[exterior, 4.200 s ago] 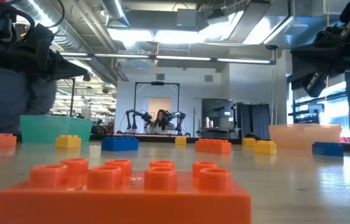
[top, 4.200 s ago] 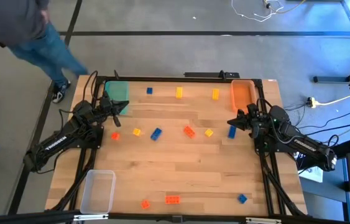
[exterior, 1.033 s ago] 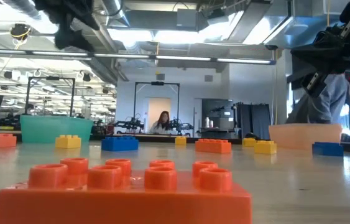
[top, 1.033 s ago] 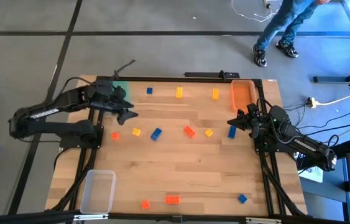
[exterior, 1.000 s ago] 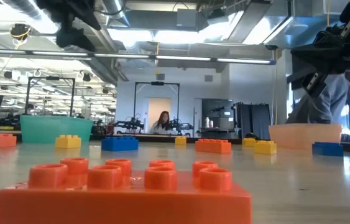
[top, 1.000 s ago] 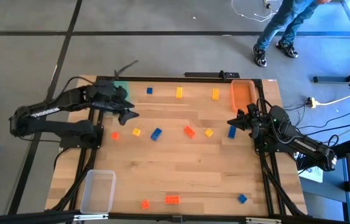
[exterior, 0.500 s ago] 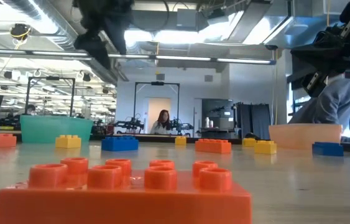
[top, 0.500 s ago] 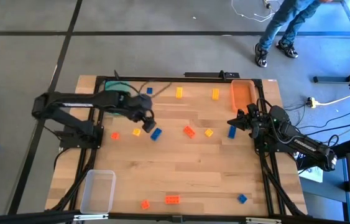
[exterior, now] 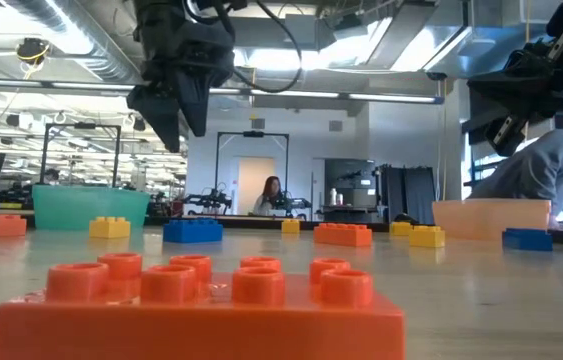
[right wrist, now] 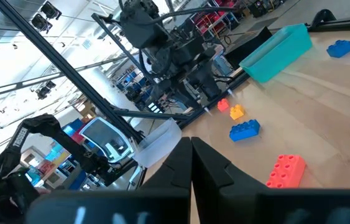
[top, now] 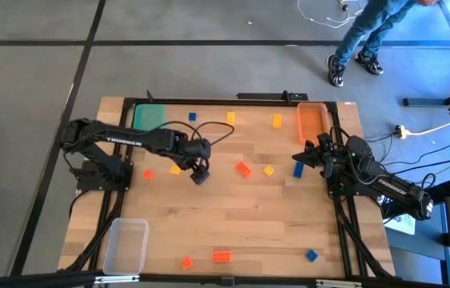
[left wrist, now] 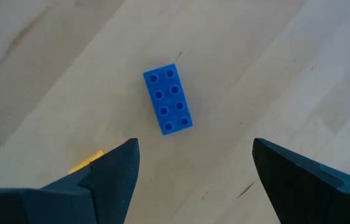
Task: Sort & place blocks by color
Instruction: Put the blue game piece into the blue bin
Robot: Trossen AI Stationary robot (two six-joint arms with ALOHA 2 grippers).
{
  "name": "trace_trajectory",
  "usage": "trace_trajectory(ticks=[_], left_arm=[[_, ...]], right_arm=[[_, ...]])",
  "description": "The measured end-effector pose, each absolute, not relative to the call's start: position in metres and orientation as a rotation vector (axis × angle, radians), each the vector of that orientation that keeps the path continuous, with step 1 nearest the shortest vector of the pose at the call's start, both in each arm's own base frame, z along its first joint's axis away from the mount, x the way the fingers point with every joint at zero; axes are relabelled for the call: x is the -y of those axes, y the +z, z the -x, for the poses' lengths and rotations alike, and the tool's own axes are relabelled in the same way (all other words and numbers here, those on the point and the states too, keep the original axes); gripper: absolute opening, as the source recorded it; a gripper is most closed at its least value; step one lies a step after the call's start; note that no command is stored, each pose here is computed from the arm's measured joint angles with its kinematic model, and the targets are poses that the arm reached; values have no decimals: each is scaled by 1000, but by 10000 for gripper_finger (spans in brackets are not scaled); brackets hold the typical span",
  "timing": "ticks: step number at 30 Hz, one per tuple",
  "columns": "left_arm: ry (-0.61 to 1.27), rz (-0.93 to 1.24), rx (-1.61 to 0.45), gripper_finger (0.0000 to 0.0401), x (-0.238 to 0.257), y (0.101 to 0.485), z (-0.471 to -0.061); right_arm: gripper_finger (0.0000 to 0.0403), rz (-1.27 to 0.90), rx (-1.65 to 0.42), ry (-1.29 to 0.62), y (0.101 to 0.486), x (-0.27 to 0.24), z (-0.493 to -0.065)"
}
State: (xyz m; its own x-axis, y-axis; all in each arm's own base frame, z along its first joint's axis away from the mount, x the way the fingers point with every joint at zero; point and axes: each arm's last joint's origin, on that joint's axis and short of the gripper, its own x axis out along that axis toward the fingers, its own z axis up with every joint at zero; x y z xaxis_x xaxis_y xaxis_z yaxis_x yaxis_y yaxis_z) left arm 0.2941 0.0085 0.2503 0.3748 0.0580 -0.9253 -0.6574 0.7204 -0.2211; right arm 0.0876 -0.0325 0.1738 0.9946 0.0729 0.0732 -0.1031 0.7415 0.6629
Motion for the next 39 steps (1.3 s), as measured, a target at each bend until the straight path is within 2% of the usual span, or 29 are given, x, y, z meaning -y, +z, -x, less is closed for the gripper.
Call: trace_trajectory(ticks=[21, 24, 28, 39], left_arm=[[468, 600, -1110, 302, 10, 250, -294], [472, 610, -1109, 302, 10, 250, -294], [517, 634, -1098, 302, 9, 247, -296], [600, 617, -1098, 302, 7, 222, -314]], right_arm=[[1, -722, 44, 96, 174, 32, -88], [3, -610, 62, 58, 174, 34, -88], [9, -417, 53, 106, 174, 32, -88], [6, -241, 78, 102, 219, 25, -77]])
